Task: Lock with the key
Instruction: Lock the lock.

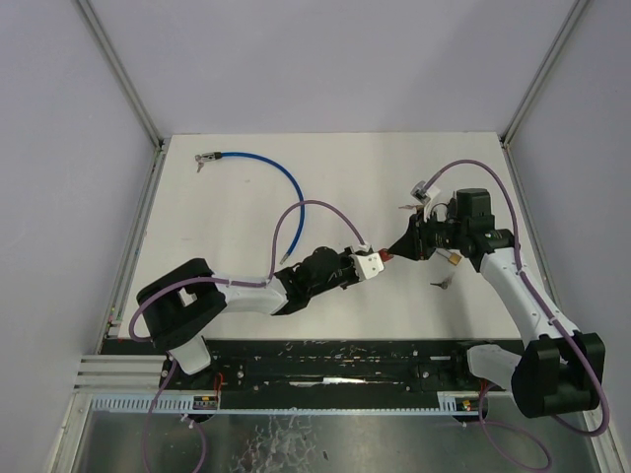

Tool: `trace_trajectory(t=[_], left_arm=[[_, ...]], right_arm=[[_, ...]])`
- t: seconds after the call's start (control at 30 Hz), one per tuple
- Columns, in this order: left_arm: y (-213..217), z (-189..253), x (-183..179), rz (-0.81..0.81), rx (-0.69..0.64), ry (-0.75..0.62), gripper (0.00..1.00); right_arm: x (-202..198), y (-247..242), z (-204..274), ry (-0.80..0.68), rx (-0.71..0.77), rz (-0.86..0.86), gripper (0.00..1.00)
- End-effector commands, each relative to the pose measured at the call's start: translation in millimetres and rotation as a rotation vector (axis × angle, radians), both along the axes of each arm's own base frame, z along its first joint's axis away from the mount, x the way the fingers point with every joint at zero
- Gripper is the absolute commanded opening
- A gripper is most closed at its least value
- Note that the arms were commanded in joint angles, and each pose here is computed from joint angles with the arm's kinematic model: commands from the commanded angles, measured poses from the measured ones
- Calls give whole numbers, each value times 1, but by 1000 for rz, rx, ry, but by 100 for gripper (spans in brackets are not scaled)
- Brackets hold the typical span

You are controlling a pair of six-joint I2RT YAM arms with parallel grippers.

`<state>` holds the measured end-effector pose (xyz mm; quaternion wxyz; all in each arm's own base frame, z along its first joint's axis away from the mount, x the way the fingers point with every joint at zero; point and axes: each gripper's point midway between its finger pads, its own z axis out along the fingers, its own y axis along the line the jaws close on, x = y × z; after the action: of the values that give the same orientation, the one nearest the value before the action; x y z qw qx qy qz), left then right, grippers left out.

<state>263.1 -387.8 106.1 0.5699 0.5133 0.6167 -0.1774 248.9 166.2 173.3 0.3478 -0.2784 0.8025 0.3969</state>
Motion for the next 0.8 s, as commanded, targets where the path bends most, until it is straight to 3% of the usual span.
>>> trace_trajectory(t=[0.0,0.1,0.27,0.43,0.6,0.77], left_arm=[[-11,23,6,2,-50,-54,0],[-11,22,6,3,-50,-51,0],[-11,22,5,-4,-49,-47,0],[-12,22,-3,-47,-39,-29,0],[-13,20,-23,-182,-34,49,0],[-14,16,-43,-308,-12,156,0]], right_arm=[[9,2,8,-45,-18,4,24],[8,3,8,-47,-23,11,24],[6,3,8,-74,-36,33,4],[-1,4,5,-133,-70,109,0],[-22,2,-6,-313,-141,322,0],[-56,-3,-22,-612,-204,610,0]])
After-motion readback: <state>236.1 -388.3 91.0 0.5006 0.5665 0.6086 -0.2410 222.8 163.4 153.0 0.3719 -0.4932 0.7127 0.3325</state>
